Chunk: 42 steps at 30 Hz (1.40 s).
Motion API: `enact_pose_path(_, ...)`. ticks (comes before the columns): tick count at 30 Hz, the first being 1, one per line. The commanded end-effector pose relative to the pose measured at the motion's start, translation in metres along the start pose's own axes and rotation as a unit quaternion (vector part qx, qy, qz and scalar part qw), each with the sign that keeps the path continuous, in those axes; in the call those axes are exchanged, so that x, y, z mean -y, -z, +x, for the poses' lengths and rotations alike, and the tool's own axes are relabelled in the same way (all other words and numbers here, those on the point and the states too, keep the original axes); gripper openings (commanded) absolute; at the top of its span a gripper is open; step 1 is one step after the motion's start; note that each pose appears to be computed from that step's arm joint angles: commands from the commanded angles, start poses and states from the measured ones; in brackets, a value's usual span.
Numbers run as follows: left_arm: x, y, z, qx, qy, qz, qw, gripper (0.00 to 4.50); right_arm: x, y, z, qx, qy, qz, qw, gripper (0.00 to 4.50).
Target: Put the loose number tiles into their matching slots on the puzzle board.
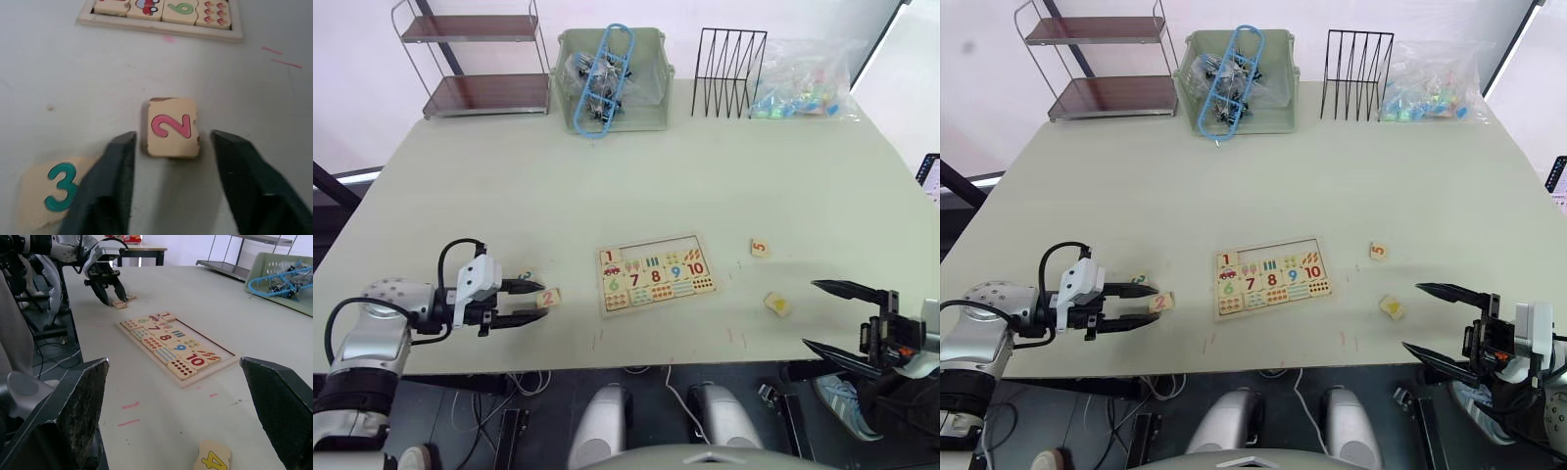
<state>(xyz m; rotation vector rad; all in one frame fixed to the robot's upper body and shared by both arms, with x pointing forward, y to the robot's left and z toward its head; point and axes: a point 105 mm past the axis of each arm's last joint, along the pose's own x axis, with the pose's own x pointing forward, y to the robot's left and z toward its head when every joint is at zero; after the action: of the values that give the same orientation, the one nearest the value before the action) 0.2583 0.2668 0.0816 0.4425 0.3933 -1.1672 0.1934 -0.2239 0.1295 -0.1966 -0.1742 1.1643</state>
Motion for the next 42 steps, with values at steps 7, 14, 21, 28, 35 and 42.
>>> enact_pose_path(7,-0.002,0.002,-0.007,-0.009,-0.004,0.003,1.000,0.91,0.001,-0.007,0.004,0.003,-0.007,-0.018,1.000,4.50)
enact_pose_path(14,-0.008,-0.012,-0.011,-0.004,-0.004,0.033,0.999,0.91,0.002,-0.005,0.004,0.005,-0.005,-0.017,1.000,4.50)
enact_pose_path(21,-0.019,-0.039,-0.011,-0.020,0.007,0.060,0.998,0.91,0.001,-0.004,0.007,0.008,-0.005,-0.017,1.000,4.50)
enact_pose_path(28,-0.040,-0.087,0.004,-0.032,-0.035,0.092,0.995,0.91,0.001,-0.004,0.010,0.014,0.004,-0.018,1.000,4.50)
enact_pose_path(35,-0.038,-0.124,0.026,-0.045,-0.008,0.091,0.995,0.91,0.001,-0.003,0.013,0.019,0.012,-0.021,1.000,4.50)
enact_pose_path(42,-0.039,-0.151,0.051,-0.074,0.038,0.101,0.991,0.91,0.002,-0.002,0.015,0.023,0.015,-0.026,0.999,4.50)
